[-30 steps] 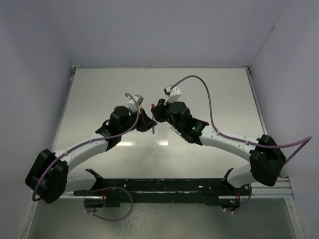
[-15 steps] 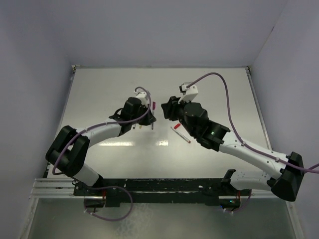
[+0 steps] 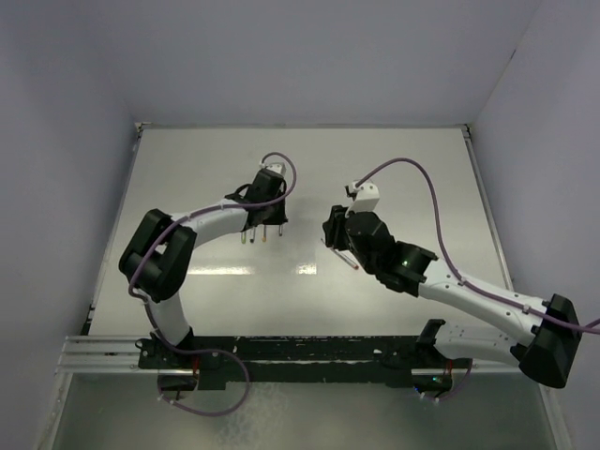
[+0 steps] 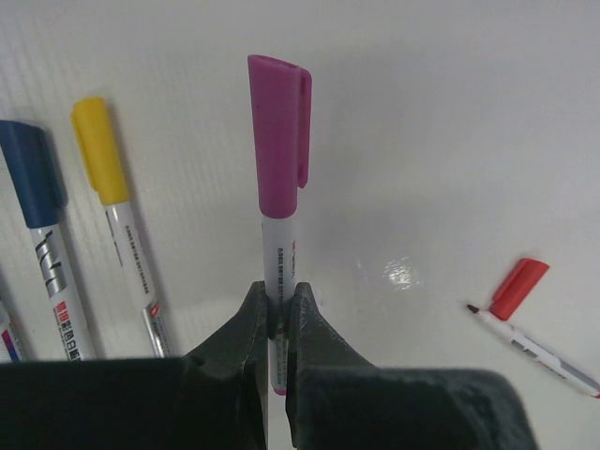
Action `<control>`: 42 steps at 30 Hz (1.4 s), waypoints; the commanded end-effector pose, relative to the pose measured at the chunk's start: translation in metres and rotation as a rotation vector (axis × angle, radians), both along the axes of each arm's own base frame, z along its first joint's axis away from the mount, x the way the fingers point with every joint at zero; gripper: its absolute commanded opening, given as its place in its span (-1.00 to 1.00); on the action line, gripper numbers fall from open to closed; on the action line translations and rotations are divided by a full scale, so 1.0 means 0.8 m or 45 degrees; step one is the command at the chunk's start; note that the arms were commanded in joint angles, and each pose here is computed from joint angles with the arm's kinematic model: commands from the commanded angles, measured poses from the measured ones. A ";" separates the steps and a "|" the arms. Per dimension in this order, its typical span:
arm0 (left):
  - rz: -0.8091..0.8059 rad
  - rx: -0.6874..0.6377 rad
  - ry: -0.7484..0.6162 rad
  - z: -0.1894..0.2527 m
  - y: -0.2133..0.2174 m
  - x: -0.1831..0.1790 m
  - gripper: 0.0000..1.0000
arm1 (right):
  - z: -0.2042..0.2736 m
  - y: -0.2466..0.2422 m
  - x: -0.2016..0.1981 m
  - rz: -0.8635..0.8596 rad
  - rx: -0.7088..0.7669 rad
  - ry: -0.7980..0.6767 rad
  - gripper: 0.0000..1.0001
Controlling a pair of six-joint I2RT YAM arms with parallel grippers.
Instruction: Insert the pens into the pen caps
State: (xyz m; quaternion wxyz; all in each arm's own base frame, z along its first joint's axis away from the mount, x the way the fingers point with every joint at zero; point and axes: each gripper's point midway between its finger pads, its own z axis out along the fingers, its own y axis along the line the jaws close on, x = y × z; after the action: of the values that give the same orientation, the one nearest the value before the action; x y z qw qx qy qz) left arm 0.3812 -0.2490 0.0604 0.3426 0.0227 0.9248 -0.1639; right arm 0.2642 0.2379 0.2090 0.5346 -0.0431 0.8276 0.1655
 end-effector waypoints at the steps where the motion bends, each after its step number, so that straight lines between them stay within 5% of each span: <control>1: 0.083 0.101 0.008 0.001 0.020 0.011 -0.90 | 0.006 -0.015 0.000 -0.085 0.045 -0.004 -0.10; 21: 0.145 0.230 0.146 -0.049 0.037 0.004 -0.61 | -0.014 -0.009 -0.005 -0.061 0.049 0.046 -0.10; 42: 0.131 0.149 0.068 0.003 0.028 0.009 -0.41 | -0.015 -0.010 -0.004 -0.055 0.018 0.035 -0.09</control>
State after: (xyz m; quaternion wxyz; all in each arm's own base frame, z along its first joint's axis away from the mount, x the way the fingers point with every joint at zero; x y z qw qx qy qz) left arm 0.3781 -0.2208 0.0224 0.2929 -0.0005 0.9538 -0.0676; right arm 0.2575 0.2283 0.1899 0.5168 -0.0250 0.8413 0.1563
